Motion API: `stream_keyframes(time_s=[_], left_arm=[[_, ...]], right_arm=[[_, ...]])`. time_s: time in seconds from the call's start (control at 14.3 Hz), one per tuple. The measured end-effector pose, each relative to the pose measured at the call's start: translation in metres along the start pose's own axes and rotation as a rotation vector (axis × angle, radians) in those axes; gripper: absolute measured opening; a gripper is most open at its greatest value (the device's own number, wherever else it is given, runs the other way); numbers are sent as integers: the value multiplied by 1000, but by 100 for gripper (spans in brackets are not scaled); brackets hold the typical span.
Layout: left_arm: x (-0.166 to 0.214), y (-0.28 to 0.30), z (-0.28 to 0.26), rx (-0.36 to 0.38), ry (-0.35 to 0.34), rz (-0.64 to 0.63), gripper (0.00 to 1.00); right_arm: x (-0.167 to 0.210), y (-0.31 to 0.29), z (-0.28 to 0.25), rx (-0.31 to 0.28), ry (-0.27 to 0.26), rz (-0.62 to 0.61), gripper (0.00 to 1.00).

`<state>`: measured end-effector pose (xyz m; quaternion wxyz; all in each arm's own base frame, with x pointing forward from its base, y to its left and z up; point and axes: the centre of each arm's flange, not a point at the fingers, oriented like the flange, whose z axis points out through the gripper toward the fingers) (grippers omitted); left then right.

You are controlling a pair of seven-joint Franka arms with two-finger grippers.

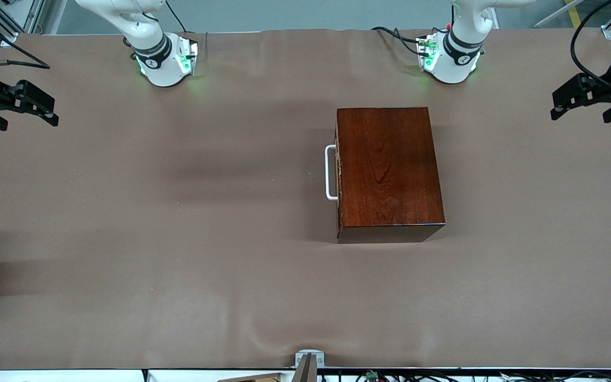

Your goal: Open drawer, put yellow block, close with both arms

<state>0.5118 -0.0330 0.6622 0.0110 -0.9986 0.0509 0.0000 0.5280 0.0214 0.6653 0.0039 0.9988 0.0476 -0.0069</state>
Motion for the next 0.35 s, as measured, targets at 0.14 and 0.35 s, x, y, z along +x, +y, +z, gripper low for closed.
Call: stream_keyframes(time_s=[0.14, 0.35], left_arm=[[-8, 7, 1, 7, -5, 9, 100], [-14, 8, -1, 10, -3, 8, 100]], right_arm=[[0, 0, 0, 0, 0, 0, 100], [0, 0, 0, 0, 0, 0, 100]])
